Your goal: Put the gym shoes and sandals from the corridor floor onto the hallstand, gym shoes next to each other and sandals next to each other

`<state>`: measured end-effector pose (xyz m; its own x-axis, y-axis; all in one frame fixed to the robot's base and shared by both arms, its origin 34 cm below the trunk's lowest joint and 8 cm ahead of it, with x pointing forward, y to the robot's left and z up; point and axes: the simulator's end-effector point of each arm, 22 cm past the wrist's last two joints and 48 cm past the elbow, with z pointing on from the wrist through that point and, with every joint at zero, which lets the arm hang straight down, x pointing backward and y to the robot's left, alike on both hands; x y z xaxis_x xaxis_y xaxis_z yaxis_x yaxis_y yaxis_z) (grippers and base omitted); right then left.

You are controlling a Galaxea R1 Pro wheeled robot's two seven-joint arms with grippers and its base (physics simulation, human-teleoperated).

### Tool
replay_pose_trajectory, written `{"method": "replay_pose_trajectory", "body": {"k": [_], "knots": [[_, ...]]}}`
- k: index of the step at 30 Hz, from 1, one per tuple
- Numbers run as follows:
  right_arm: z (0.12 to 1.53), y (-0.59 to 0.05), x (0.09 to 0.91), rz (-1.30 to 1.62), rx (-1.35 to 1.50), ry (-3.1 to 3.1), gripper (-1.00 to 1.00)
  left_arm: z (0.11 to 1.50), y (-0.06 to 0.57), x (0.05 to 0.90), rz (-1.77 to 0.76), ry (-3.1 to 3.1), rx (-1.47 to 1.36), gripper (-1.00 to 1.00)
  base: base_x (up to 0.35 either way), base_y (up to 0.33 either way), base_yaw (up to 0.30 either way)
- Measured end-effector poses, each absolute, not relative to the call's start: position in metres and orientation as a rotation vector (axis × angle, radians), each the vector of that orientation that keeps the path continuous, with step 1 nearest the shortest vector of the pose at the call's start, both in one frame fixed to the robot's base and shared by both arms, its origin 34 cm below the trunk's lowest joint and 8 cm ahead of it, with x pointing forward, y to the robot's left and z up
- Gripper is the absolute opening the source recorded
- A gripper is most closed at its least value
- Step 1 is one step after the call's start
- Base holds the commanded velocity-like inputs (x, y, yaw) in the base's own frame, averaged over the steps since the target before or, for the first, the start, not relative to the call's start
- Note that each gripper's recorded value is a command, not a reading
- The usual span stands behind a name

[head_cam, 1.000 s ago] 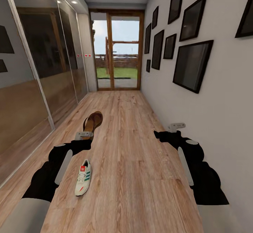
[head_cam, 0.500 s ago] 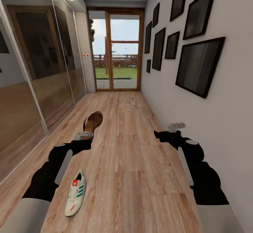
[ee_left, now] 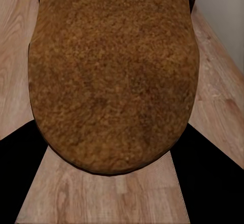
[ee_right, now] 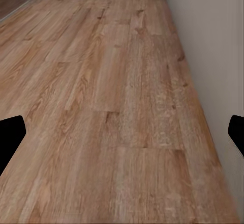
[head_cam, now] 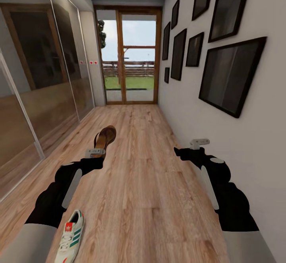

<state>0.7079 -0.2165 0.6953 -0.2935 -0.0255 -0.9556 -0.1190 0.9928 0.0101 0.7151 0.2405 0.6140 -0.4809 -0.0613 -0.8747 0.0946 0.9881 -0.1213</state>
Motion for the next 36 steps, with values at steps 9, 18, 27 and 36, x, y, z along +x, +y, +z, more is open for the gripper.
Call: {"method": "replay_pose_trajectory", "body": {"k": [9, 18, 27, 36], "knots": [[0.6954, -0.2165, 0.7078, 0.092, -0.105, 1.867, 1.0, 0.6141, 0.2407, 0.7151, -0.184, 2.064, 0.023, -1.0, 0.344, -0.123, 0.0], [0.6954, -0.2164, 0.7078, 0.092, -0.105, 1.867, 1.0, 0.6139, 0.2405, 0.7151, -0.184, 2.065, 0.023, -1.0, 0.345, -0.108, 0.0], [0.6952, -0.2165, 0.7079, 0.091, -0.105, 1.868, 1.0, 0.6139, 0.2408, 0.7151, -0.184, 2.065, 0.022, -1.0, 0.345, -0.107, 0.0], [0.6951, -0.2159, 0.7079, 0.092, -0.106, 1.868, 1.0, 0.6139, 0.241, 0.7151, -0.184, 2.065, 0.022, -1.0, 0.345, -0.107, 0.053]]}}
